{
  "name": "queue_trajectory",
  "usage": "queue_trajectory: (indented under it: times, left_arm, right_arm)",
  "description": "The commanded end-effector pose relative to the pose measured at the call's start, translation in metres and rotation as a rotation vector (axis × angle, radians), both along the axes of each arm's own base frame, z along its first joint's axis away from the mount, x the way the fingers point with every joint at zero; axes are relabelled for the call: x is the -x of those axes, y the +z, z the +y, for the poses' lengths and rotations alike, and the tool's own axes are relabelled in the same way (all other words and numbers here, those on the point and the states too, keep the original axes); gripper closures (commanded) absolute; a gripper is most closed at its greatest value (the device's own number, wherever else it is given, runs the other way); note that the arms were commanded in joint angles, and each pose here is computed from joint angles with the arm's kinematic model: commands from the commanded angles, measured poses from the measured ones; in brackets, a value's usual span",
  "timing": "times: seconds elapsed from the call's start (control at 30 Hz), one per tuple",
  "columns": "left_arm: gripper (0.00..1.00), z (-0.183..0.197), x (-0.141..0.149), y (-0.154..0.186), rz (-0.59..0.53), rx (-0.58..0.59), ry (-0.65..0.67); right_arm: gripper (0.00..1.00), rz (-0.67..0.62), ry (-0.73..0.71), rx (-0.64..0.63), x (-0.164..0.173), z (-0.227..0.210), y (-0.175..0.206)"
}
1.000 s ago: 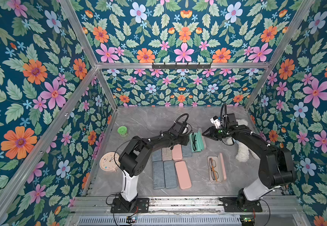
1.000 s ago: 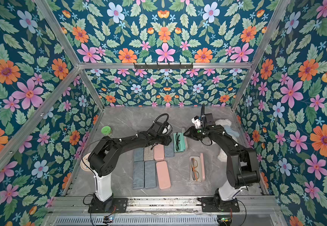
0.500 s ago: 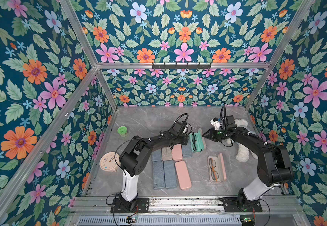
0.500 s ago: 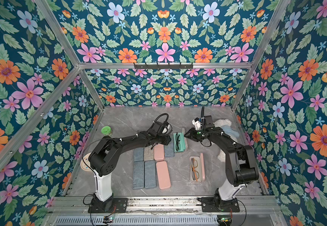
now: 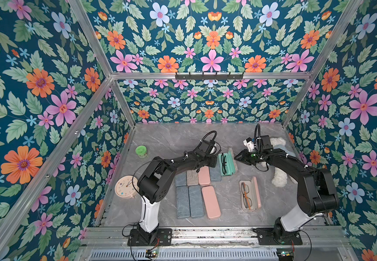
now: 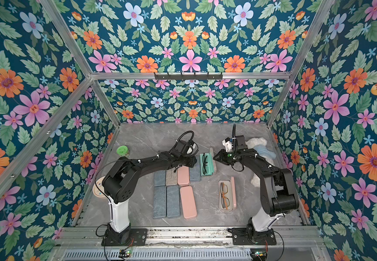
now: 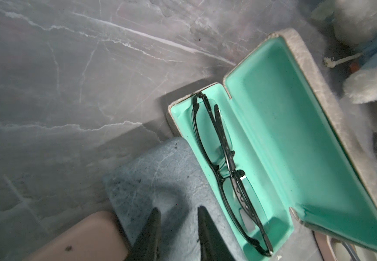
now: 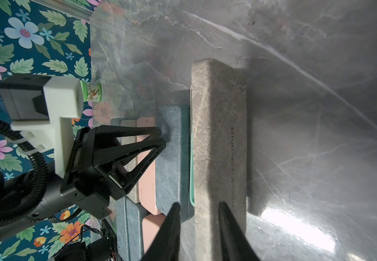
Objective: Close the glasses case
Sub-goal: Close the glasses case at the center of the board.
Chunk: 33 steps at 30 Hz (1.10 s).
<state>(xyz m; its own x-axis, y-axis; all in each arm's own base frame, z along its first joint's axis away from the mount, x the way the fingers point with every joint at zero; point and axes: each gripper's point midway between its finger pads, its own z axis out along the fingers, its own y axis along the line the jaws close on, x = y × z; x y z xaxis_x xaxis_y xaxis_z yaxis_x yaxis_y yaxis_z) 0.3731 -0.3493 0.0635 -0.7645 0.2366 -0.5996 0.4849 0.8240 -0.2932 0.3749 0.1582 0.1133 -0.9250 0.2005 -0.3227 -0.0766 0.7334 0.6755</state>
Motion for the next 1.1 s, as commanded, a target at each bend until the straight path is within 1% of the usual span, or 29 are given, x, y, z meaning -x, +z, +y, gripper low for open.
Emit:
queue_trajectory:
  times: [0.0,1.07]
  left_arm:
    - [0.7,0.0022,0.0036,-0.0067,0.013,-0.02,-0.012]
    - [0.76,0.0013,0.0052,-0.008,0.021,-0.015,-0.016]
  right_arm:
    - [0.69,-0.019,0.001,-0.002,-0.0025,0.0004,0.0033]
    - [0.73,0.003,0.018,-0.029,-0.0002,0.0054,-0.0026]
